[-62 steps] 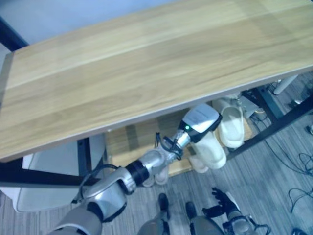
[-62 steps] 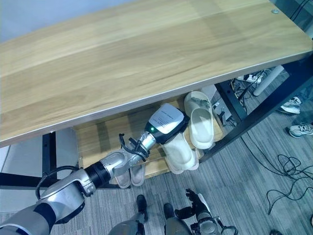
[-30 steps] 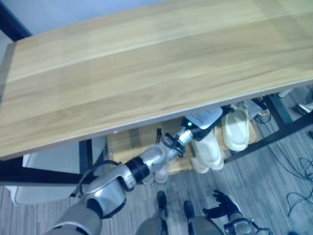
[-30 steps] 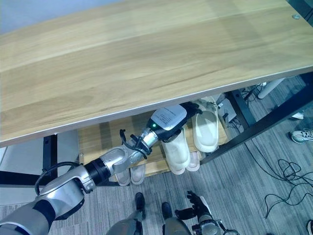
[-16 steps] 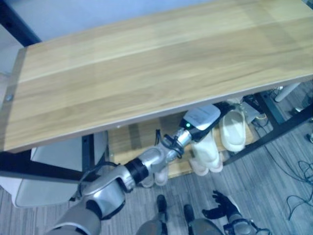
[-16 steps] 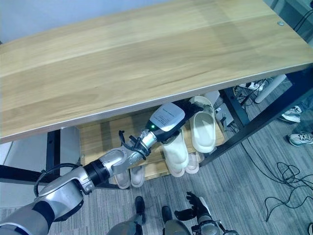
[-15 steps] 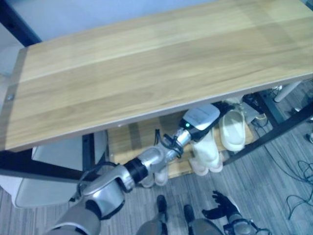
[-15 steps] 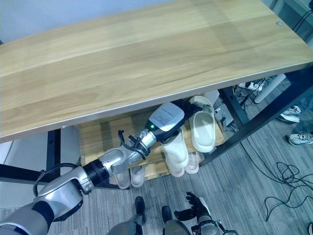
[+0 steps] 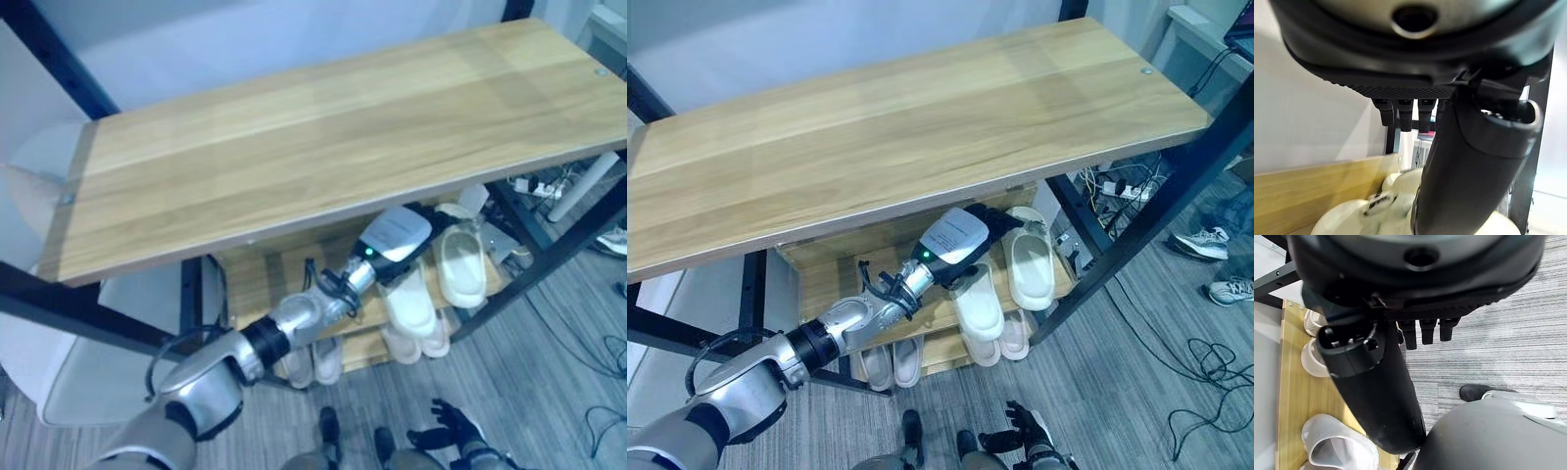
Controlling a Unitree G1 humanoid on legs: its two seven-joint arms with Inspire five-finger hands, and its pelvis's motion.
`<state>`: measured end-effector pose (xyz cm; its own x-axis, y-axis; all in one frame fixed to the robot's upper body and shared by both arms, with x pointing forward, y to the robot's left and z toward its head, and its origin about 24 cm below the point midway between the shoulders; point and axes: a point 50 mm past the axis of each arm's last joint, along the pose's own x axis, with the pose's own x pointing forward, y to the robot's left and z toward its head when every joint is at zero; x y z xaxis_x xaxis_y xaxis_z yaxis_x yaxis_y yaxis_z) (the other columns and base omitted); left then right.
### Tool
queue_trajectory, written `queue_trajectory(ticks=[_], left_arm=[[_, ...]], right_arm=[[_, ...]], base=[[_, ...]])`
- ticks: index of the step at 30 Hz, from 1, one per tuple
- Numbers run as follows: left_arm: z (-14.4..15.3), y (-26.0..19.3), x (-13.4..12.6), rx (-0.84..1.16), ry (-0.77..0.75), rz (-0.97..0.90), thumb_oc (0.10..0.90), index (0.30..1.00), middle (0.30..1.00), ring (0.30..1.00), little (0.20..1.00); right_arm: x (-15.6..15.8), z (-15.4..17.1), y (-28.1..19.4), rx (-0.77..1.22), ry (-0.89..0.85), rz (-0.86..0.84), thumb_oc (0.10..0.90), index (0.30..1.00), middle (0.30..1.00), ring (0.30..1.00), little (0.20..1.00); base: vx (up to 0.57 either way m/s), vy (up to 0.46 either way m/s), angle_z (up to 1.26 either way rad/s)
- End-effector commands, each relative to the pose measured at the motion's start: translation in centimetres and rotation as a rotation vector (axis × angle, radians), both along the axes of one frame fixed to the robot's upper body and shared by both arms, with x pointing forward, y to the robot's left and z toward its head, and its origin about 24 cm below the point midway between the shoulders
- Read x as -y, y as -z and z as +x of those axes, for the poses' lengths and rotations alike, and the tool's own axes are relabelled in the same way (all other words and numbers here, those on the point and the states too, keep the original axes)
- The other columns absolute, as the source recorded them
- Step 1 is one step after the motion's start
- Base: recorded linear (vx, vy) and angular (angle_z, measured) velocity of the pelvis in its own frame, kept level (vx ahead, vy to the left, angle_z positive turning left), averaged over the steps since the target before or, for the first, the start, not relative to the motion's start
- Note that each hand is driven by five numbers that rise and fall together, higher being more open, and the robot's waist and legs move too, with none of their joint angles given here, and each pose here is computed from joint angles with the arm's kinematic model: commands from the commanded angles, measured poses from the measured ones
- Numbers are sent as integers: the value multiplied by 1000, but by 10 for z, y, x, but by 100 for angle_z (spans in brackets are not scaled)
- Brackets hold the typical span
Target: Arrange the slippers neatly on the shoe rack.
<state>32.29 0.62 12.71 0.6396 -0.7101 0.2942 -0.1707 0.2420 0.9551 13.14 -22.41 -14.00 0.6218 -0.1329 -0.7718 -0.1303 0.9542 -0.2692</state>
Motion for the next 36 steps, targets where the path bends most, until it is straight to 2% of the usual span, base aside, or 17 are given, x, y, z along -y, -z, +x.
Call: queue_trajectory(ticks=[1, 4, 7, 12, 15, 22, 27, 36], left_arm=[[6, -87, 0, 136, 56, -324, 800, 900, 900, 900, 900], [-1, -96, -13, 123, 86, -390, 800, 900, 900, 900, 900], [-2, -86, -25, 62, 69, -405, 800, 900, 900, 900, 900], [4, -34, -31, -126, -37, -358, 800, 900, 900, 900, 900], [1, -1, -27, -250, -61, -294, 800, 900, 900, 900, 900], [-5, 39, -19, -402, -94, -272, 800, 900, 900, 900, 900], [-4, 46, -23, -426, -127, -271, 800, 900, 900, 900, 900], [-14, 47, -10, -520, -46, -316, 800, 900, 900, 900, 900]], right_arm=[[-12, -34, 10, -67, 20, 57, 800, 900, 900, 900, 900], [-16, -37, 12, -81, 28, 69, 800, 900, 900, 900, 900], [-19, -36, 13, -89, 36, 73, 800, 900, 900, 900, 900], [-26, -34, 14, -89, 23, 81, 800, 900, 900, 900, 900], [-27, -32, 14, -92, 7, 73, 800, 900, 900, 900, 900], [-25, -25, 12, -71, 3, 57, 800, 900, 900, 900, 900], [-24, -25, 12, -74, 6, 47, 800, 900, 900, 900, 900], [-23, -23, 12, -83, -15, 33, 800, 900, 900, 900, 900]], base=[[-10, 2, 8], [-13, 2, 15], [-20, 5, 11], [-22, 7, 13], [0, 0, 0], [-18, 3, 4], [0, -1, 1], [0, 0, 0]])
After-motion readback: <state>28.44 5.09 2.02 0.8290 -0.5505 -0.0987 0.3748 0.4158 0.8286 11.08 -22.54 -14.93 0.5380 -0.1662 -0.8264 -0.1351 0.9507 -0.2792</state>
